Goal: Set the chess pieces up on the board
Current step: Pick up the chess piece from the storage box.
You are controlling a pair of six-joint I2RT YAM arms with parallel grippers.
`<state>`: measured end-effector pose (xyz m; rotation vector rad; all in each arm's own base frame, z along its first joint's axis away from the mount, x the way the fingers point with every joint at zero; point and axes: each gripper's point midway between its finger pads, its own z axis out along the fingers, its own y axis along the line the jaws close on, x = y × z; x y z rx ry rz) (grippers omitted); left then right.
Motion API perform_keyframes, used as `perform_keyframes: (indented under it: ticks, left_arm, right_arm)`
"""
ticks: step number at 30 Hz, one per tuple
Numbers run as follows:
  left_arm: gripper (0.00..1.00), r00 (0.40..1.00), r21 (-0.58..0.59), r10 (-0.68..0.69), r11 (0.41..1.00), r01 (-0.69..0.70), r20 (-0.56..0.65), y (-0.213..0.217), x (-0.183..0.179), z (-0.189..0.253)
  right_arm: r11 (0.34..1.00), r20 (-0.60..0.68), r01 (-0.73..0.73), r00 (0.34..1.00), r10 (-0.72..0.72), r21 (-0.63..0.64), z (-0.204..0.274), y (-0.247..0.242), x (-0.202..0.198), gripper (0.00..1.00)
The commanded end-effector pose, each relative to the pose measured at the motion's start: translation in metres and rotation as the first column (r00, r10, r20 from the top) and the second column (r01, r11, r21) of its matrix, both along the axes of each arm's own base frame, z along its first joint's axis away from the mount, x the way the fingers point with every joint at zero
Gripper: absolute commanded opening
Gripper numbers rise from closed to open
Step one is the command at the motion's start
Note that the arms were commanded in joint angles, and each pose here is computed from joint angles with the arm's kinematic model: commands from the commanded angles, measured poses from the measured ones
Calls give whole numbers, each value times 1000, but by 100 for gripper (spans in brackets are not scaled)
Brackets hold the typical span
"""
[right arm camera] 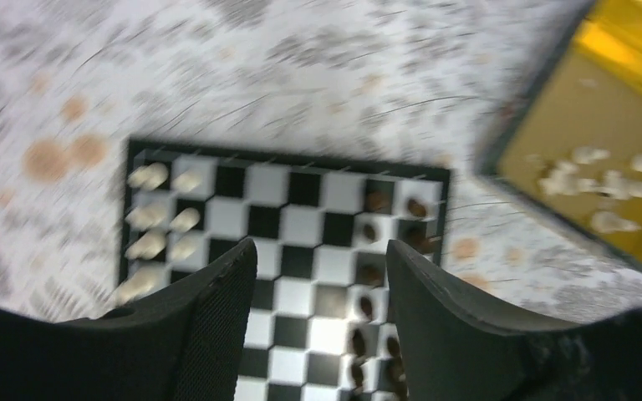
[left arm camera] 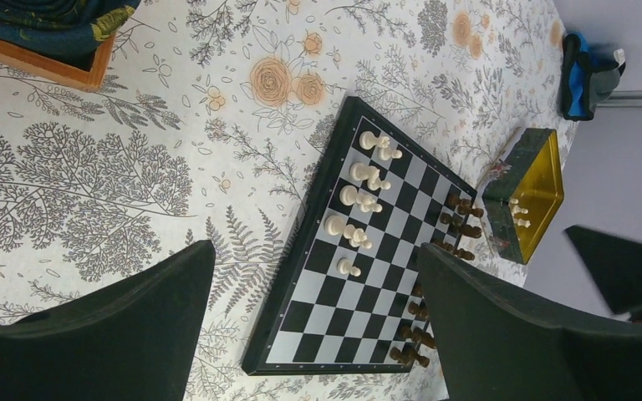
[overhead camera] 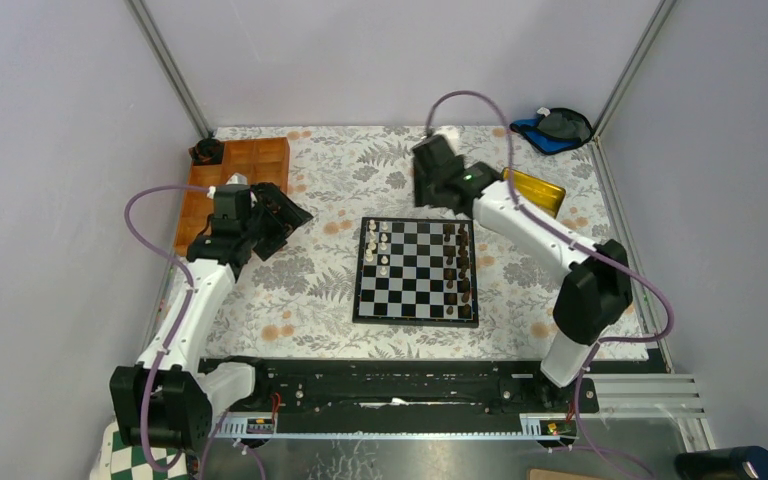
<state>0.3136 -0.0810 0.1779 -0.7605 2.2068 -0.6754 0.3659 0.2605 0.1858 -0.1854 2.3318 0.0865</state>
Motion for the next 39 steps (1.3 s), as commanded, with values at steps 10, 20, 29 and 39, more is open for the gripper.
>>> perform_keyframes:
  ticks: [10,20,29,39]
  left_arm:
    - [99,997,78,-15,997,9,81,9,18,21]
    - [99,998,99,-8,995,1,66,12,24,17]
    - [99,999,103,0,995,-5,50,14,31,12]
    - [98,999,110,7,994,-11,35,15,34,6]
  right_arm:
    - [877,6,479,878,-479,31,-16,-178,86,73]
    - [810,-94,586,807,-583,7,-68,-233,101,69]
    - [794,-178,608,780,-601,-19,-109,-249,97,61]
    - [795,-231,605,768,-597,-41,-138,-249,98,53]
